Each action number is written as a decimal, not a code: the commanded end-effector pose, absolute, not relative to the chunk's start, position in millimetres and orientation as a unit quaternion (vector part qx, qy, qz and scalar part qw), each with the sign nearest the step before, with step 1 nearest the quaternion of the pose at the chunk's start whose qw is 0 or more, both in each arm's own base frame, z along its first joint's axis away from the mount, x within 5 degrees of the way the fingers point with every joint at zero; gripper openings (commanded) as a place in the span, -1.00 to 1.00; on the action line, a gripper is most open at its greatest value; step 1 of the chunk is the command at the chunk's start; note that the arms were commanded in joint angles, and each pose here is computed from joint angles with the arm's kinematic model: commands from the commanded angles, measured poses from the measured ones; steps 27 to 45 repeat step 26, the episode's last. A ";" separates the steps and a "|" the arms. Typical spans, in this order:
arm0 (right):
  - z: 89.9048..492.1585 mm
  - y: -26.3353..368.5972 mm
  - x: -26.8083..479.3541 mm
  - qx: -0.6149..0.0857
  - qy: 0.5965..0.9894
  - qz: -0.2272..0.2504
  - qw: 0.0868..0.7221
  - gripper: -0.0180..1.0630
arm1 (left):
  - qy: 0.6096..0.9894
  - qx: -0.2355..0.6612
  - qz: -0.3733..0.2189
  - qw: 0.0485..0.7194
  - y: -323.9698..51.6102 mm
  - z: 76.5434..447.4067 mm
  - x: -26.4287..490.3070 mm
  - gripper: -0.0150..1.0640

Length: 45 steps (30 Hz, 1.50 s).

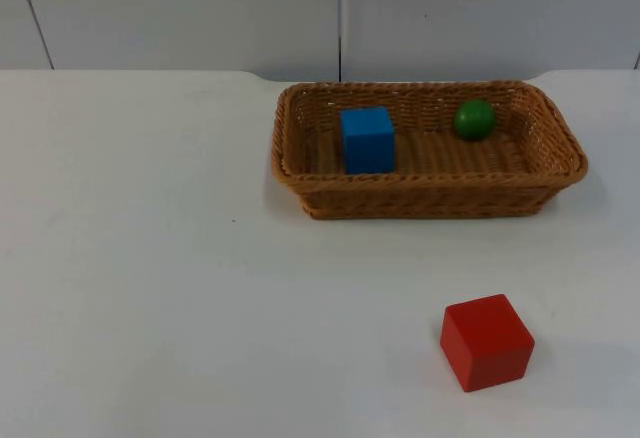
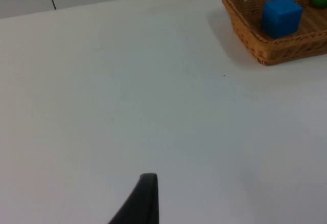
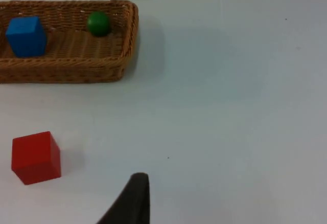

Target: Place all geometric objects except the red cube into the basket.

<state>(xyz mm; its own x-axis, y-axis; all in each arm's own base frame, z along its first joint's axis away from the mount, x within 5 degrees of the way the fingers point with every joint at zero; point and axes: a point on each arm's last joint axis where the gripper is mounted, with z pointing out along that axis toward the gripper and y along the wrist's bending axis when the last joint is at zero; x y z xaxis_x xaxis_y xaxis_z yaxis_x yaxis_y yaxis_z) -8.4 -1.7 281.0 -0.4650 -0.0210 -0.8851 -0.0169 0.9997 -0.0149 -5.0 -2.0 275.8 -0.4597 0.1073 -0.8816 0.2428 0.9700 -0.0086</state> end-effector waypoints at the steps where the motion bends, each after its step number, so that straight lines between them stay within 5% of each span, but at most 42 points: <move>1: 280.2 -1.3 -7.4 -0.008 0.854 -0.002 0.521 0.98 | 0.852 0.100 -0.068 0.509 -2.4 274.6 -5.5 0.97; 13: 280.3 -1.3 -7.3 -0.005 0.853 0.000 0.522 0.98 | 0.853 0.095 -0.065 0.509 -2.4 274.6 -5.5 0.97; 26: 280.3 -1.3 -7.3 -0.005 0.853 0.000 0.522 0.98 | 0.858 -0.021 0.004 0.513 -3.8 274.6 -4.6 0.97; 45: 280.3 -1.3 -7.3 -0.005 0.853 0.000 0.522 0.98 | 0.858 -0.021 0.004 0.513 -3.8 274.6 -4.6 0.97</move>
